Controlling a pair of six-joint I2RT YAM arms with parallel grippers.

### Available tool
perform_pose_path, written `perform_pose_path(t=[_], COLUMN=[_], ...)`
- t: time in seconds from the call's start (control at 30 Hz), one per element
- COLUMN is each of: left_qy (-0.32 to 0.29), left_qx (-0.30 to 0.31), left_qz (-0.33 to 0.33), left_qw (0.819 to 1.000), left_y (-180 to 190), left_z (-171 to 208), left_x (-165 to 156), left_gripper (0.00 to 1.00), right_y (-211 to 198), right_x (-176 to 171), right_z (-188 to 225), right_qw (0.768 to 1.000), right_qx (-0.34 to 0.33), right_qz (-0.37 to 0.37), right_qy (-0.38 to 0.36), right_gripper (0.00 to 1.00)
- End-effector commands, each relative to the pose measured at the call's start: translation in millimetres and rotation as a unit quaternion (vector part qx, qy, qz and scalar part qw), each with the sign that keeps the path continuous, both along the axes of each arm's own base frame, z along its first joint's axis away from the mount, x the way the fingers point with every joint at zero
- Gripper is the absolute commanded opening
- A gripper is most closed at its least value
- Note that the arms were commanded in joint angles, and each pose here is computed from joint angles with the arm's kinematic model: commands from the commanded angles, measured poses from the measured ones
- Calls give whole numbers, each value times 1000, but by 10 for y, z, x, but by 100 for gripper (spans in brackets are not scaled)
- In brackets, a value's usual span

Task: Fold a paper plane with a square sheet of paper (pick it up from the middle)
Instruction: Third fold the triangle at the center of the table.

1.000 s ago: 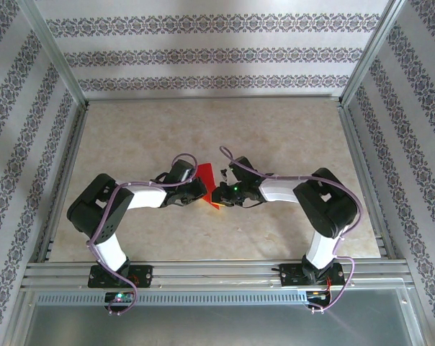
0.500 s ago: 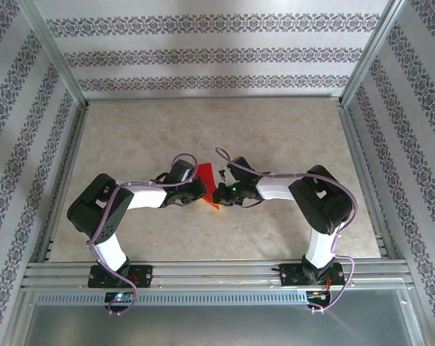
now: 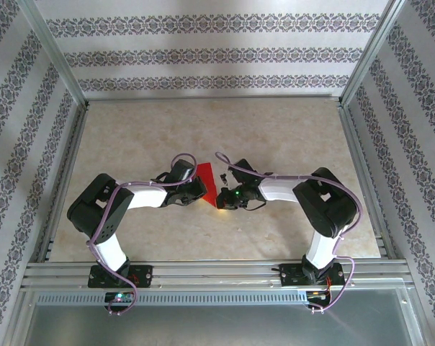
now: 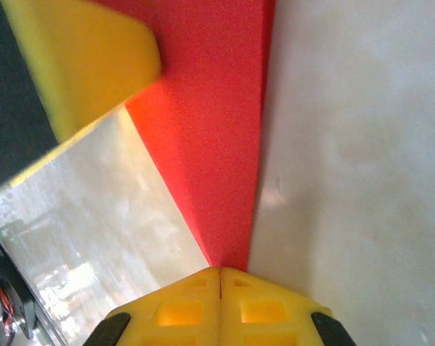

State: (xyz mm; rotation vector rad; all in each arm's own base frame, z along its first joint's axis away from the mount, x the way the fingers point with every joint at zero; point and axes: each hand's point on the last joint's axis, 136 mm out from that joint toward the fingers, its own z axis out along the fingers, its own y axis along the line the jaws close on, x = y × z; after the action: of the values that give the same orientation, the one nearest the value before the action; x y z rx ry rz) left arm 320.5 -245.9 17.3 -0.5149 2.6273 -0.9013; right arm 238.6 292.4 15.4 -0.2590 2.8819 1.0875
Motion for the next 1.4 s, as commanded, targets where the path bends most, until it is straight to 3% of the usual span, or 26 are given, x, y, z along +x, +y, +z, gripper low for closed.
perform_pose_path(t=[0.0, 0.17, 0.3, 0.47, 0.73, 0.87, 1.37], left_qy=[76, 56, 15, -38, -57, -52, 24], left_qx=[84, 57, 3, -43, -38, -37, -91], left_qz=[33, 6, -33, -34, 48, 68, 64], left_qw=[993, 997, 999, 998, 996, 996, 993], left_y=[364, 217, -71, -120, 538, 705, 539], left_z=[-464, -326, 100, 674, 834, 801, 506], left_x=[-242, -150, 52, 267, 276, 167, 26], left_gripper=[0, 2, 7, 15, 26, 30, 38], right_y=[-225, -260, -217, -295, -10, 131, 162], right_x=[-432, -221, 174, 462, 495, 497, 601], right_z=[-146, 120, 606, 808, 752, 623, 118], right_qw=[997, 1000, 993, 981, 987, 990, 995], right_qx=[-41, -25, 11, -7, 7, 2, -45], right_qz=[32, 9, -38, -85, -58, -46, -64], right_qy=[54, -5, -111, -174, -153, -133, -65], right_gripper=[5, 8, 17, 28, 28, 22, 15])
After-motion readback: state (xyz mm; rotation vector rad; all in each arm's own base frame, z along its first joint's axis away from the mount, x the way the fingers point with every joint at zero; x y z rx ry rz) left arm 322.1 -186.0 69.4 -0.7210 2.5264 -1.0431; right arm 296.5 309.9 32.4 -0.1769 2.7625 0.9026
